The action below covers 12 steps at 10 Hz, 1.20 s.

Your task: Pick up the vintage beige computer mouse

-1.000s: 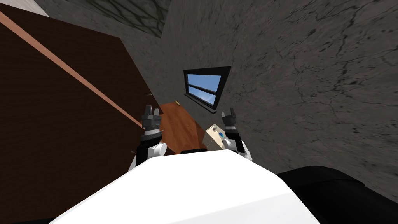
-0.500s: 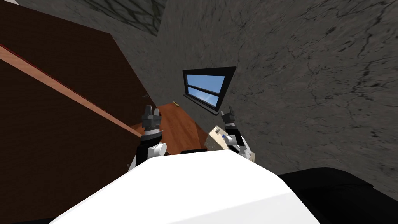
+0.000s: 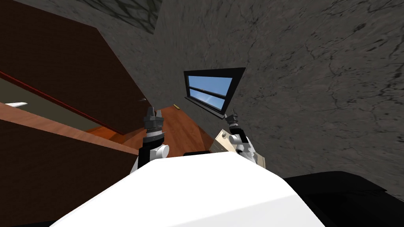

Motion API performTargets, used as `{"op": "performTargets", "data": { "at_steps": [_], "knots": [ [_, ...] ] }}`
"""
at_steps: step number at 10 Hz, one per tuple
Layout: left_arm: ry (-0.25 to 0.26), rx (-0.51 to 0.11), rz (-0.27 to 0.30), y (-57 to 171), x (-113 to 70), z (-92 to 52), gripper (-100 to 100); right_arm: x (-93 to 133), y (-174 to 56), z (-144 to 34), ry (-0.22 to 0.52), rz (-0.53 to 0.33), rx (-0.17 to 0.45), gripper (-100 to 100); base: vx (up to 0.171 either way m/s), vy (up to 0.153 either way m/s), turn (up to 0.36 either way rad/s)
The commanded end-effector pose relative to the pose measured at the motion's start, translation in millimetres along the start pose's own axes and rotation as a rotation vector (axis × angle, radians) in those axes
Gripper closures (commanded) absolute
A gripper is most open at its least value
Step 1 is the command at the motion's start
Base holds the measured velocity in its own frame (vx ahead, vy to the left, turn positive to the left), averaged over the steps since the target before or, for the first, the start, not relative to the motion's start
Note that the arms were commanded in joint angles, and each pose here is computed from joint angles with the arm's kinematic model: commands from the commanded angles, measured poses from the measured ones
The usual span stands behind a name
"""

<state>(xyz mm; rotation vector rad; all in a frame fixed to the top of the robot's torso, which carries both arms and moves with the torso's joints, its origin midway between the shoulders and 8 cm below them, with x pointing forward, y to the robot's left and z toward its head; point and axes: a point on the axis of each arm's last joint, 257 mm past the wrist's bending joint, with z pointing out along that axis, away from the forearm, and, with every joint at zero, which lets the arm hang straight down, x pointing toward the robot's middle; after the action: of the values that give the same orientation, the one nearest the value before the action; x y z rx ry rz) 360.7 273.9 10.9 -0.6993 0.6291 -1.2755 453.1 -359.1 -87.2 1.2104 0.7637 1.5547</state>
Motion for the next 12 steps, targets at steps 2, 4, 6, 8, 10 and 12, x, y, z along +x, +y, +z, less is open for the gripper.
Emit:
{"op": "performTargets", "data": {
  "at_steps": [2,4,6,8,10,12],
  "knots": [
    [0.000,0.000,0.000,0,0.0,0.0,0,-30,-23,2.2,-0.072,0.098,0.075,-100,0.136,0.118,-0.065],
    [0.000,0.000,0.000,0,0.0,0.1,0,-53,-38,-1.3,-0.127,0.159,0.122,-100,0.104,0.066,-0.070],
    [0.000,0.000,0.000,0,0.0,0.0,0,-78,-53,-8.6,-0.189,0.221,0.167,-100,0.176,0.066,-0.086],
    [0.000,0.000,0.000,0,0.0,0.1,0,-106,-69,-20.4,-0.260,0.284,0.213,-100,0.072,0.038,-0.037],
    [0.000,0.000,0.000,0,0.0,0.1,0,-135,-83,-36.0,-0.335,0.348,0.248,-100,0.099,0.038,-0.065],
    [0.000,0.000,0.000,0,0.0,0.1,0,-163,-98,-56.2,-0.419,0.414,0.290,-100,0.122,0.021,-0.056]
  ]
}}
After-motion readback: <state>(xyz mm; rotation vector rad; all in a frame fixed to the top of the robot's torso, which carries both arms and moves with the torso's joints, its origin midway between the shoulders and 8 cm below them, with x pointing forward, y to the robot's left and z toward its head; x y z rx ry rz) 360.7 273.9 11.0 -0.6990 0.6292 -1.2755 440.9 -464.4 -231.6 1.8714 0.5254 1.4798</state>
